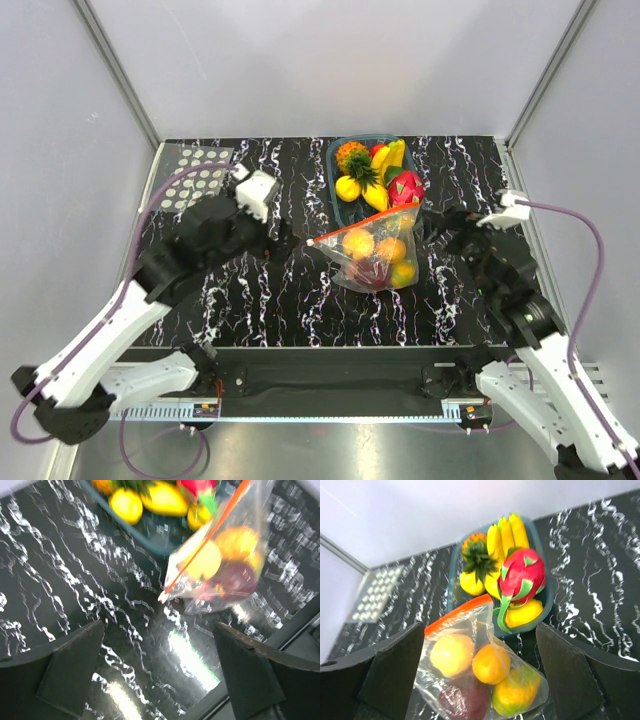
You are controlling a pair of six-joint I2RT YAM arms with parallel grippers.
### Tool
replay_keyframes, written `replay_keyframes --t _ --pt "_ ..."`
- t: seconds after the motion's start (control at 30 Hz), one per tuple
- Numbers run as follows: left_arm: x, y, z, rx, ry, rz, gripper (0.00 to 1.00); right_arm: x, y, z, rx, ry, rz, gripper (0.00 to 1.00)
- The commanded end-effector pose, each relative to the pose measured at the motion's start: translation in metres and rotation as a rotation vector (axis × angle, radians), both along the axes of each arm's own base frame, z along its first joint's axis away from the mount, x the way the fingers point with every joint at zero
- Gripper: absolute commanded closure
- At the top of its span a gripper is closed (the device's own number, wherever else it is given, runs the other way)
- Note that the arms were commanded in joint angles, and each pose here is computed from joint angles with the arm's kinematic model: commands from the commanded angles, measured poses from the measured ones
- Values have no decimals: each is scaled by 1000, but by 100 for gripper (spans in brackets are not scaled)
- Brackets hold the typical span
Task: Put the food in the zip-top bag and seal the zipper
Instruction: Reset both arms
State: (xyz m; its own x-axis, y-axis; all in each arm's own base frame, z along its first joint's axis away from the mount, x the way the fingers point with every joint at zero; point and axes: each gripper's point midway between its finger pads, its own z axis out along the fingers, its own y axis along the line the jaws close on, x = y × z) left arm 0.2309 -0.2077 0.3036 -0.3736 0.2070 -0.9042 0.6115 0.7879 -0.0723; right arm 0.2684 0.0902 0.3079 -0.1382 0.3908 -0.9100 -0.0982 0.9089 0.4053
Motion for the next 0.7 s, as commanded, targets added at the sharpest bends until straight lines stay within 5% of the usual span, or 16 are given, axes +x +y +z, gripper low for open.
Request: replay_keyframes --t 0.0,0.4,0.67 --pt "-9 15 27 -113 -73 55 1 -32 -29 20 -2 -9 -72 0" --pt "-55 69 -19 -146 -71 128 1 -112 -83 18 20 -54 -158 0" --pt "-57 70 -33 -175 -102 124 1 -108 -83 11 4 -16 -171 0"
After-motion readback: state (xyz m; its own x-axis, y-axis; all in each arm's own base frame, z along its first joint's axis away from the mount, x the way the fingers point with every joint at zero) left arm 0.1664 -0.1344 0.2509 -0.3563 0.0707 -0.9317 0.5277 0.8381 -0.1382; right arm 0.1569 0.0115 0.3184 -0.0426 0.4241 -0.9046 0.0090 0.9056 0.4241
